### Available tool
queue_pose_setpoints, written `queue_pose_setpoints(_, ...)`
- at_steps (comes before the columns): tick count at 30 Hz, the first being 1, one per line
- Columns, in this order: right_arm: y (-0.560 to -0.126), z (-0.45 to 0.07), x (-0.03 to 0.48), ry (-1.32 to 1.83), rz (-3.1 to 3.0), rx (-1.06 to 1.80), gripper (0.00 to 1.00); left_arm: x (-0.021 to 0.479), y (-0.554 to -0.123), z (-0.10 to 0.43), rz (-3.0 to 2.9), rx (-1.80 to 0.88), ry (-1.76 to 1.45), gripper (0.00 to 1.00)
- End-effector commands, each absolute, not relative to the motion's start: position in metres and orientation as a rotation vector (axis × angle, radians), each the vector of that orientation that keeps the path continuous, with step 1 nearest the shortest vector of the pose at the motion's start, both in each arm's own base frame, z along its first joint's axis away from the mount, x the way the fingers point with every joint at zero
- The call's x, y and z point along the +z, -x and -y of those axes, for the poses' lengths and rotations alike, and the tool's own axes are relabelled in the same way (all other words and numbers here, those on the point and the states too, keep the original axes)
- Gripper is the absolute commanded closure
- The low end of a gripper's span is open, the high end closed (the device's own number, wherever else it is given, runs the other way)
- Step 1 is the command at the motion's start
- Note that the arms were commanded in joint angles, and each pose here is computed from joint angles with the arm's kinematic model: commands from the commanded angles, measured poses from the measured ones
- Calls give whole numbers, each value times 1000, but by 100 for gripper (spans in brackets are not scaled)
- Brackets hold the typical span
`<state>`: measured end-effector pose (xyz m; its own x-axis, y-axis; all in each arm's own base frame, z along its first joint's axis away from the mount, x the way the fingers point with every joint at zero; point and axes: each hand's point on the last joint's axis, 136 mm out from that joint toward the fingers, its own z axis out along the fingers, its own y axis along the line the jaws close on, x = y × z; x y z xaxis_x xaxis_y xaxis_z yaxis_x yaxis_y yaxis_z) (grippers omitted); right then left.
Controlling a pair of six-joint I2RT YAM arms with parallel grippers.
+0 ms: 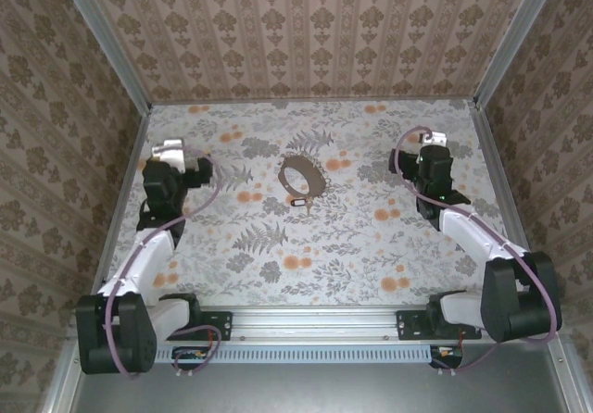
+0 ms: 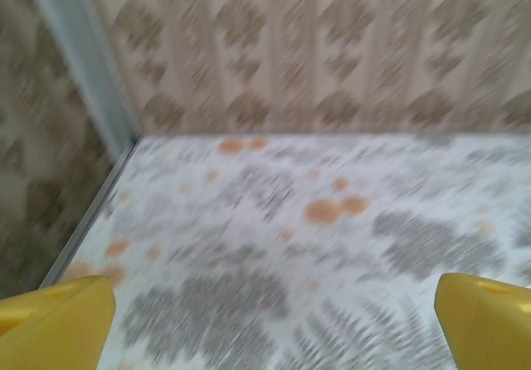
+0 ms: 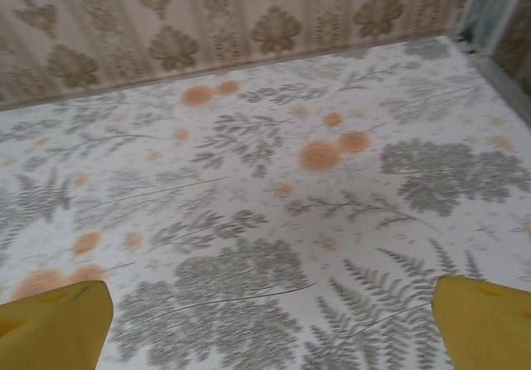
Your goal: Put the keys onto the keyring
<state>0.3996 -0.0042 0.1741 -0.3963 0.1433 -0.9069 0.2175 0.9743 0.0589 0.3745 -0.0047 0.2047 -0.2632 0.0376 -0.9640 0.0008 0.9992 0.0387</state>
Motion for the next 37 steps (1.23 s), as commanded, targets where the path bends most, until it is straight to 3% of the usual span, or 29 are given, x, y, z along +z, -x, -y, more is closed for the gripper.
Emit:
queue_pose_setpoints(1,-397,28,158,-281,-1971,-240,0,178,-374,-13,-1845,145,-10,0)
queue_pose_setpoints(6,-398,28,128,-209,-1958,-255,0,130,-377,-2,-1877,76,-40,0)
queue_pose_setpoints(14,-396,-7,99,4,-1895,-42,1,100,-385,5,-1840,37,-101,0)
queue_pose_setpoints(18,-402,4,97,-49,-1930,25,0,94,-401,6,-1931,21,-110,0)
queue_pose_setpoints(37,-400,2,98,-43,-1923,-16,0,94,-400,6,-1936,57,-105,0)
